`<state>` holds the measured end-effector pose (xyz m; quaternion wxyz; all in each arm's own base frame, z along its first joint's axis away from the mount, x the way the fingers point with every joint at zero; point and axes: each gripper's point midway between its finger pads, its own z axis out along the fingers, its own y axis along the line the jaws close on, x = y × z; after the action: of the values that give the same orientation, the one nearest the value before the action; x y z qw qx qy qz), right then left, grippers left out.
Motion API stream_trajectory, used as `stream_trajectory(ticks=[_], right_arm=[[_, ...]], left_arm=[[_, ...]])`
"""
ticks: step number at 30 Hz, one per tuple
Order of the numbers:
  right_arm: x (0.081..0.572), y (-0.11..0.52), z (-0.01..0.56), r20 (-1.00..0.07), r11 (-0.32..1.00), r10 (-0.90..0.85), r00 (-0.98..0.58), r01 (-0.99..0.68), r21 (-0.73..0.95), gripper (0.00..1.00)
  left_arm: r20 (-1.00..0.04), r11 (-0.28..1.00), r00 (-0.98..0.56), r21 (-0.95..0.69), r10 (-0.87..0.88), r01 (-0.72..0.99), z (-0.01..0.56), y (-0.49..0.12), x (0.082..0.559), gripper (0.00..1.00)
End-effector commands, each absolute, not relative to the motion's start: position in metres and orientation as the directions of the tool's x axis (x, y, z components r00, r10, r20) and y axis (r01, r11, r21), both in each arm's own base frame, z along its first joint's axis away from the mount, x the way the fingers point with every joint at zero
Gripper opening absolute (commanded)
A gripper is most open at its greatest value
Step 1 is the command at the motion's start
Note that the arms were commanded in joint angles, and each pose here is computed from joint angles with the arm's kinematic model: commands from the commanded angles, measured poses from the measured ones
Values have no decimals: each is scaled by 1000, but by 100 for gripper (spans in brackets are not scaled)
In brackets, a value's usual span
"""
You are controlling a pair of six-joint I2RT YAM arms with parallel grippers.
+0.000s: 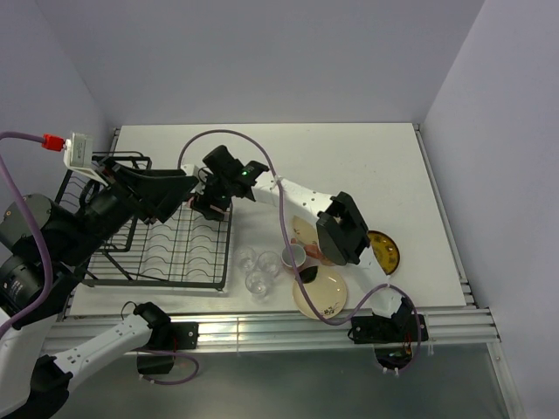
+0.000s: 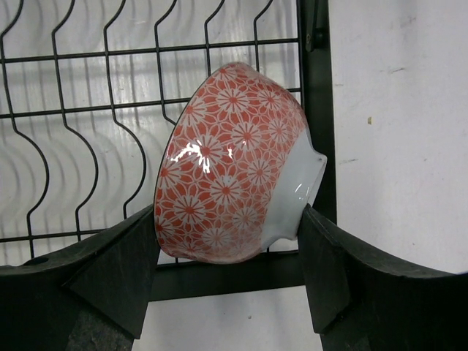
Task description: Load the mixed dishes into the dish rack
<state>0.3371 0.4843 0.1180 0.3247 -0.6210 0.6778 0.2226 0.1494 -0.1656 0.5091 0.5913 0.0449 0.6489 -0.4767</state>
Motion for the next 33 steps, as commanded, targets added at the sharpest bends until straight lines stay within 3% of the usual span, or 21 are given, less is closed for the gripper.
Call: stream_trajectory(ticks=[1, 11, 13, 14, 15, 16, 19, 20, 33], right_arm=[[342, 504, 142, -762, 118, -647, 42, -981, -155, 0], [340, 506, 138, -756, 128, -654, 37, -979, -159, 0], [342, 505, 137, -751, 143, -659, 33, -976, -167, 10], [342, 504, 136, -749, 148, -661, 28, -975, -168, 18], [343, 504, 137, -750, 152, -661, 29, -973, -172, 34], [343, 503, 137, -748, 158, -663, 26, -972, -174, 40], [347, 502, 138, -747, 178, -665, 21, -966, -186, 48], [348, 501, 137, -745, 185, -667, 18, -964, -190, 56], [369, 487, 136, -718, 272, -696, 11, -922, -277, 70]], left_arm=[[-814, 515, -254, -539, -523, 667, 527, -163, 140, 63], [-817, 521, -251, -535, -519, 665, 528, -159, 137, 63], [-819, 523, -252, -533, -515, 665, 527, -159, 137, 63], [-820, 524, -252, -532, -513, 664, 527, -160, 137, 63], [-821, 524, -254, -533, -512, 665, 527, -160, 137, 64], [-821, 521, -255, -531, -511, 668, 527, -160, 137, 64], [-821, 517, -258, -532, -510, 671, 528, -162, 137, 64], [-822, 518, -256, -531, -509, 671, 528, -161, 137, 64], [-825, 520, -257, -527, -503, 672, 529, -163, 139, 65]])
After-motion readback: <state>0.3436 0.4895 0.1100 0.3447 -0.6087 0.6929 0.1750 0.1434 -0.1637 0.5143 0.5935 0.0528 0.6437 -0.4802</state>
